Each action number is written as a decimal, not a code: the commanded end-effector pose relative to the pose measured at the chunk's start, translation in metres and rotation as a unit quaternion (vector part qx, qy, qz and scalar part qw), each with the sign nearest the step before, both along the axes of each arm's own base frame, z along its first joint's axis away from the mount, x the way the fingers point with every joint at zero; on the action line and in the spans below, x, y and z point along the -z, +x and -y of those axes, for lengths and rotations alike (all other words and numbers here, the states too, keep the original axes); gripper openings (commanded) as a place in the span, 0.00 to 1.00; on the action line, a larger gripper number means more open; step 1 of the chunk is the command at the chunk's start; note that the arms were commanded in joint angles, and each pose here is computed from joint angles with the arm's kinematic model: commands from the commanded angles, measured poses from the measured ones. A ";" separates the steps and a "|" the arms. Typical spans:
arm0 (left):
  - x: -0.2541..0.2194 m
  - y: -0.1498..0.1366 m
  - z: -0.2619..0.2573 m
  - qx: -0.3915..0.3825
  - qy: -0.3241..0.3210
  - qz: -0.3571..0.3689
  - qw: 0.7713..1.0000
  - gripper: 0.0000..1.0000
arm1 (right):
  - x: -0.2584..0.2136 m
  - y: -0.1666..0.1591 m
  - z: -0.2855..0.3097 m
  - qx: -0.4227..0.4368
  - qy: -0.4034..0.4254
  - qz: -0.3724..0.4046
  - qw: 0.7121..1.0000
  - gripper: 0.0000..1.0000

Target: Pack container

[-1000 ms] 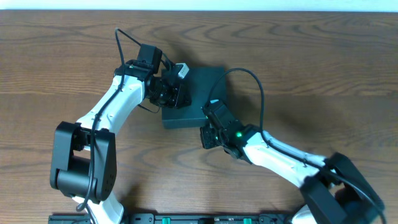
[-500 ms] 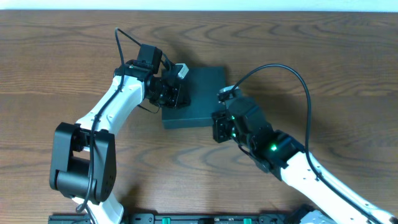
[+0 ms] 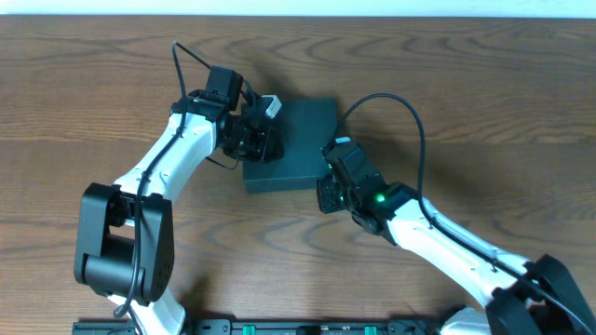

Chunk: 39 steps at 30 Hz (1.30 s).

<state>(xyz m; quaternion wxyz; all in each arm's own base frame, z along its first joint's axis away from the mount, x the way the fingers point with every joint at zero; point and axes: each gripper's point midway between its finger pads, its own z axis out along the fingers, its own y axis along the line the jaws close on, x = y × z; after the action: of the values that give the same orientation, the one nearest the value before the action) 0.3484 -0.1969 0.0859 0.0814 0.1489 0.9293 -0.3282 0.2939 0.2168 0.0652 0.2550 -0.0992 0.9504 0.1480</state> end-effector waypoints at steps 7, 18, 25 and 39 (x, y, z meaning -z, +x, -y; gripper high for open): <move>0.010 -0.002 -0.009 -0.010 0.027 -0.005 1.000 0.06 | -0.117 0.026 0.027 0.026 0.061 0.142 0.988 0.02; -0.080 0.029 -0.026 -0.070 -0.026 0.082 0.994 0.06 | -0.117 0.014 0.078 0.040 0.004 0.129 0.991 0.02; -0.155 0.013 -0.082 -0.139 -0.016 0.167 0.976 0.06 | -0.132 0.000 0.110 0.053 -0.017 0.142 0.988 0.12; -0.191 -0.032 -0.111 -0.175 0.007 0.189 0.966 0.95 | -0.170 -0.028 0.135 0.078 -0.013 0.197 0.977 0.99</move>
<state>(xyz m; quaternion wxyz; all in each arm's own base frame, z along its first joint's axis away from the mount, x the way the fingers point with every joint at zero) 0.3179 -0.0924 0.2722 0.3016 0.0485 0.9077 -0.2877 0.2669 0.0863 0.2343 0.4458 -0.0581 0.8873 0.1026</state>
